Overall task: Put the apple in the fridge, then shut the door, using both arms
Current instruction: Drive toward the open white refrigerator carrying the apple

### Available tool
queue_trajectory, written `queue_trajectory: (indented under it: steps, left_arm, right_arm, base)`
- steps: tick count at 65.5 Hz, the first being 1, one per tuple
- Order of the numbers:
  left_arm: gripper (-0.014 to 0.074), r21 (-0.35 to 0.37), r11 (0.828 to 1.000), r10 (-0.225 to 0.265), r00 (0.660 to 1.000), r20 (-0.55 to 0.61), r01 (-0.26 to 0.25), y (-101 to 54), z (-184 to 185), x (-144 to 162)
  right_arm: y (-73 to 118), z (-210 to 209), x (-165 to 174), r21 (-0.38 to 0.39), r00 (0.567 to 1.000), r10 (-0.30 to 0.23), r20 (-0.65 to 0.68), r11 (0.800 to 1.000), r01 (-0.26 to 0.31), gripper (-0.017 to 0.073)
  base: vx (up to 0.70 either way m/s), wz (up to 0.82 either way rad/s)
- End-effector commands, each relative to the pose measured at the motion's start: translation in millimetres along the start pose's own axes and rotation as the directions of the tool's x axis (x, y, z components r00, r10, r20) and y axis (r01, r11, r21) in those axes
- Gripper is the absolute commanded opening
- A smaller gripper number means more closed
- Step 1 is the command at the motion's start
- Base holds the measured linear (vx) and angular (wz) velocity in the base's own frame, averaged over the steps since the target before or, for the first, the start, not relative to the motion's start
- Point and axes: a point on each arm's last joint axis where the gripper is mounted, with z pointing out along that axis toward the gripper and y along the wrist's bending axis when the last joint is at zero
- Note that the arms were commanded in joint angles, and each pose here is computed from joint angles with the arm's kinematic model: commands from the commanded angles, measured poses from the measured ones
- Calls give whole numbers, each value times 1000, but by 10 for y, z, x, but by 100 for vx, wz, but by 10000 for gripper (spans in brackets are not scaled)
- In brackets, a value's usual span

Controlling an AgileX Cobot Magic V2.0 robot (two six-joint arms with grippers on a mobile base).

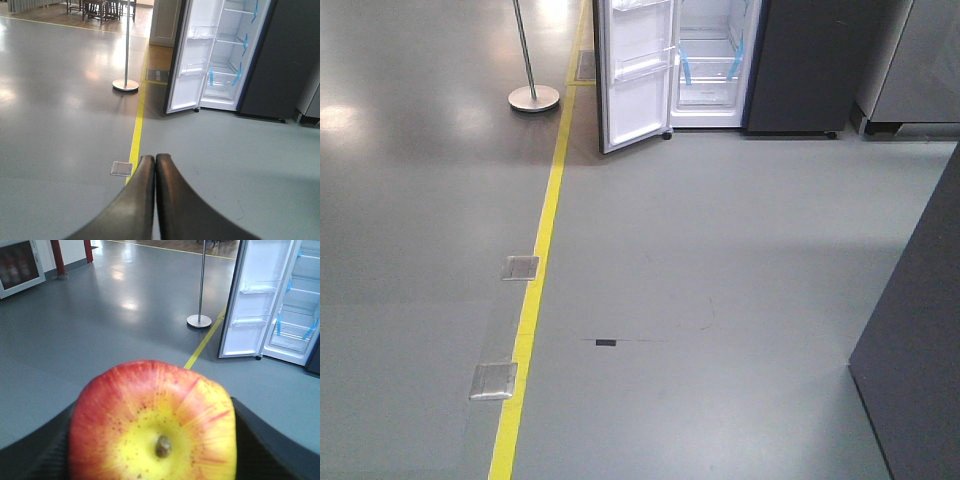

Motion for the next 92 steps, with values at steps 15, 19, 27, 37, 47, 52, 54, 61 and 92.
queue_trajectory:
  steps: [15,19,27,37,47,52,54,61,92]
  left_arm:
    - [-6,38,999,-8,996,94,4,-39,-28,-118]
    - [-6,38,999,-8,996,94,4,-39,-28,-118]
    - [-6,38,999,-8,996,94,4,-39,-28,-118]
    - [-6,38,999,-8,996,94,4,-39,-28,-118]
    - [-6,38,999,-8,996,94,4,-39,-28,-118]
    - [-6,38,999,-8,996,94,4,-39,-28,-118]
    - [-6,38,999,-8,996,94,4,-39,-28,-118]
    - [-6,38,999,-8,996,94,4,-39,-28,-118]
    - [-6,38,999,-8,996,94,4,-39,-28,-118]
  right_arm:
    - [9,-40,-103,9,995,-9,96,1000,9,-8]
    - [9,-40,-103,9,995,-9,96,1000,9,-8]
    - [9,-40,-103,9,995,-9,96,1000,9,-8]
    - [9,-40,-103,9,995,-9,96,1000,9,-8]
    - [9,-40,-103,9,995,-9,96,1000,9,-8]
    - [9,-40,-103,9,995,-9,96,1000,9,-8]
    - [9,-40,-103,9,995,-9,96,1000,9,-8]
    - [9,-40,-103,9,995,-9,96,1000,9,-8]
    - [9,-40,-103,9,995,-9,96,1000,9,-8]
  base:
    - [17,-2]
    - [18,0]
    - [18,0]
    - [18,2]
    - [19,2]
    - [20,1]
    - [20,2]
    - [21,2]
    - [22,0]
